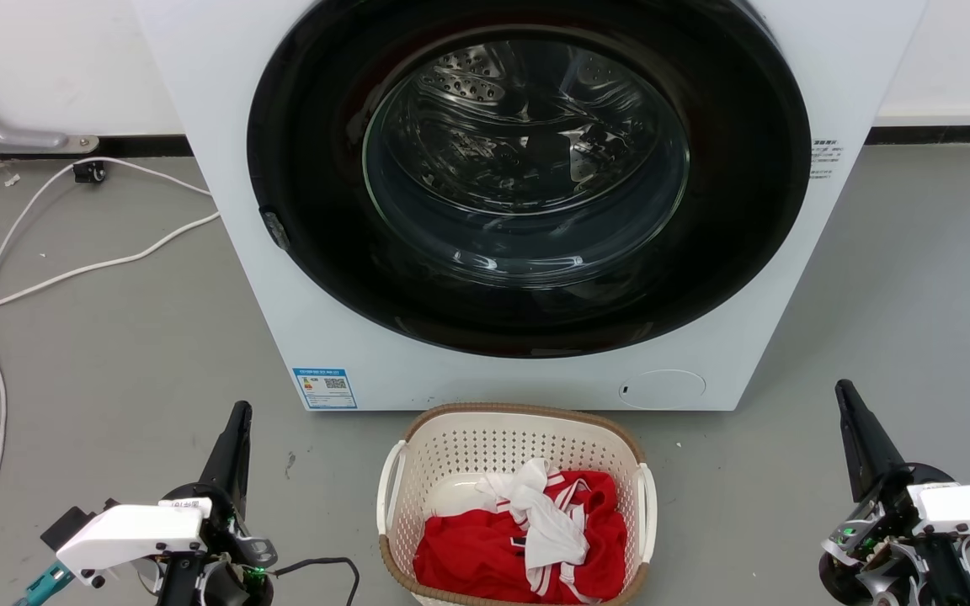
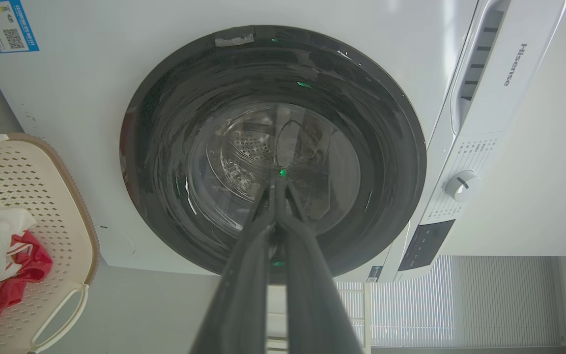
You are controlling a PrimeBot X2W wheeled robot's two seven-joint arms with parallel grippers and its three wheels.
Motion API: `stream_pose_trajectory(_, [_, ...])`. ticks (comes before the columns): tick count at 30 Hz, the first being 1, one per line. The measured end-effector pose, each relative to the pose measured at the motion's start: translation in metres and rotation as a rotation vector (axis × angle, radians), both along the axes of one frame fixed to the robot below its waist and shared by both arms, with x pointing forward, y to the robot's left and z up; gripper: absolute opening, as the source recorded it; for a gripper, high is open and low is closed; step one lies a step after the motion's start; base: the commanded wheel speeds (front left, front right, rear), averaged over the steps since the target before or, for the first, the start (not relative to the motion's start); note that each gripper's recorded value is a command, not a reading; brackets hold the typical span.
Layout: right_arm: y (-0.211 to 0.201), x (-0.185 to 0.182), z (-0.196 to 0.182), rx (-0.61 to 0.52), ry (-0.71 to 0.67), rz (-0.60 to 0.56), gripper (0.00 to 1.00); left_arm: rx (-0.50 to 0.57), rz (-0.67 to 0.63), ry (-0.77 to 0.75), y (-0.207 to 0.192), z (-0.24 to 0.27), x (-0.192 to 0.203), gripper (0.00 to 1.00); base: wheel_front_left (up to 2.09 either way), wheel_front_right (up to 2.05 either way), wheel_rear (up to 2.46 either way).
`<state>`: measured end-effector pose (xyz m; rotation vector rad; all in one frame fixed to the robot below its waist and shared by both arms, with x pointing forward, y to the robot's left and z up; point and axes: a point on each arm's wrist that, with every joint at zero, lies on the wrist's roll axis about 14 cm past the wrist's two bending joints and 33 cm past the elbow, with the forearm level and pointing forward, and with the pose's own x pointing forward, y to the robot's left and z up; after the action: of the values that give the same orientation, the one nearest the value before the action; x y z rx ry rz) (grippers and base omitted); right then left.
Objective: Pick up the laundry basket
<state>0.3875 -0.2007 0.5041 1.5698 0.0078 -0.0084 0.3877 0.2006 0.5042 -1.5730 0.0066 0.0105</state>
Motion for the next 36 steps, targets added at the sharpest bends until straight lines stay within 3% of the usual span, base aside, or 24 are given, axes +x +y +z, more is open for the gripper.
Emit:
stream_pose_trajectory(17, [0.000, 0.000, 0.000, 0.001, 0.000, -0.001, 0.00, 0.001, -0.002, 0.000, 0.000, 0.000, 0.000, 0.00, 0.00, 0.00, 0.00])
stream_pose_trajectory(18, [0.000, -0.001, -0.001, 0.002, 0.004, -0.001, 1.00, 0.000, -0.002, 0.005, -0.001, -0.002, -0.001, 1.00, 0.00, 0.00, 0.00])
stream_pose_trajectory(22, [0.000, -0.010, -0.020, 0.007, 0.060, -0.007, 1.00, -0.009, -0.002, 0.064, -0.003, -0.021, -0.009, 1.00, 0.00, 0.00, 0.00])
stream_pose_trajectory(29, [0.003, -0.009, -0.019, -0.017, 0.055, -0.016, 1.00, 0.020, -0.002, 0.063, -0.009, -0.020, -0.009, 1.00, 0.00, 0.00, 0.00])
stream_pose_trajectory(36, [0.002, -0.008, -0.014, -0.104, 0.043, -0.029, 1.00, 0.141, -0.004, 0.042, -0.012, -0.013, -0.008, 1.00, 0.00, 0.00, 0.00])
